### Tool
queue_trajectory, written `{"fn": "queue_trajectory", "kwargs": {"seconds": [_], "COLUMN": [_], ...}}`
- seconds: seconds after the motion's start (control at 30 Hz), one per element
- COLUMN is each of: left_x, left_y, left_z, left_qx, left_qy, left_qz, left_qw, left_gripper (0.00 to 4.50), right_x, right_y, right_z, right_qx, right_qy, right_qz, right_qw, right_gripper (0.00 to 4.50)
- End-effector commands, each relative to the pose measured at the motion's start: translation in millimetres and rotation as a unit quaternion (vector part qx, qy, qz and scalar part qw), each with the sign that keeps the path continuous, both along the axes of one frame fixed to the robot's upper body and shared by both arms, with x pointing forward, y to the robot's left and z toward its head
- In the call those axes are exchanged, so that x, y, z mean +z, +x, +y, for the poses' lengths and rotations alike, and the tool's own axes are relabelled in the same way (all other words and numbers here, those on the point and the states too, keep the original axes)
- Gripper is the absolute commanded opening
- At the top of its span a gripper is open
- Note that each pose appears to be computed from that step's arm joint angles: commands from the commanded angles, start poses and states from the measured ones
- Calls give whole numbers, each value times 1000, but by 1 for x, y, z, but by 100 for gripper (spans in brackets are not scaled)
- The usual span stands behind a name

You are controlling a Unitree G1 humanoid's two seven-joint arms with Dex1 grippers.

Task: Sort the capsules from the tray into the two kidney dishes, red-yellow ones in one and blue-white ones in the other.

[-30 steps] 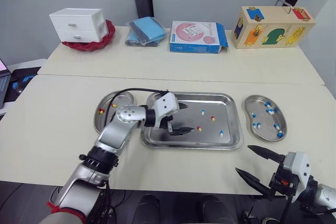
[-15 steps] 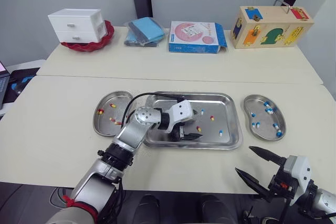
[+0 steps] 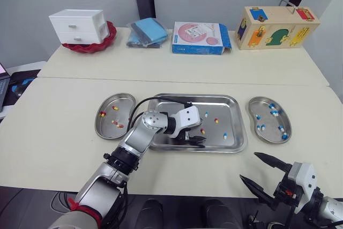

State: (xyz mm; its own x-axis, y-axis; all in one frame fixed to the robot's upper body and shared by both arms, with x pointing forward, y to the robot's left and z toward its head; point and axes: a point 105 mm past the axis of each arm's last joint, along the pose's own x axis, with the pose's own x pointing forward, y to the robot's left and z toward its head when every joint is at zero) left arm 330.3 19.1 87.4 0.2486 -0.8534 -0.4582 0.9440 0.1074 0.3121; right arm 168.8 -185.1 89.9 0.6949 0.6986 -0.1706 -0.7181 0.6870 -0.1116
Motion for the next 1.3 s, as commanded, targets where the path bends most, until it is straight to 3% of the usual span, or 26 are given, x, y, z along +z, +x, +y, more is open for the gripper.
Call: {"fn": "queue_trajectory", "kwargs": {"seconds": [0.03,0.2,0.3,0.73,0.97,1.13,1.3], "left_x": [0,-2,-2,1,24,38,58], "left_y": [2,2,2,1,2,9,14], "left_z": [-1,-1,-1,0,7,29,80], "left_qx": [6,6,4,0,2,35,123], "left_qy": [4,7,9,1,-40,-46,-43], "left_qz": [-11,-10,-8,-8,0,-5,-23], "left_qw": [1000,1000,1000,1000,999,998,991], "left_gripper": [220,55,24,24,24,24,24], "right_x": [3,1,0,2,4,8,4], "right_y": [-1,-1,-2,-2,-2,-4,-16], "right_z": [-2,-4,-4,-2,0,3,12], "right_qx": [-5,-7,-8,-9,-5,15,100], "right_qy": [2,1,-1,-2,4,0,-7], "right_qz": [-14,-14,-14,-16,-17,-35,-35], "right_qw": [1000,1000,1000,1000,1000,999,994], "right_gripper": [450,450,450,450,450,450,450]}}
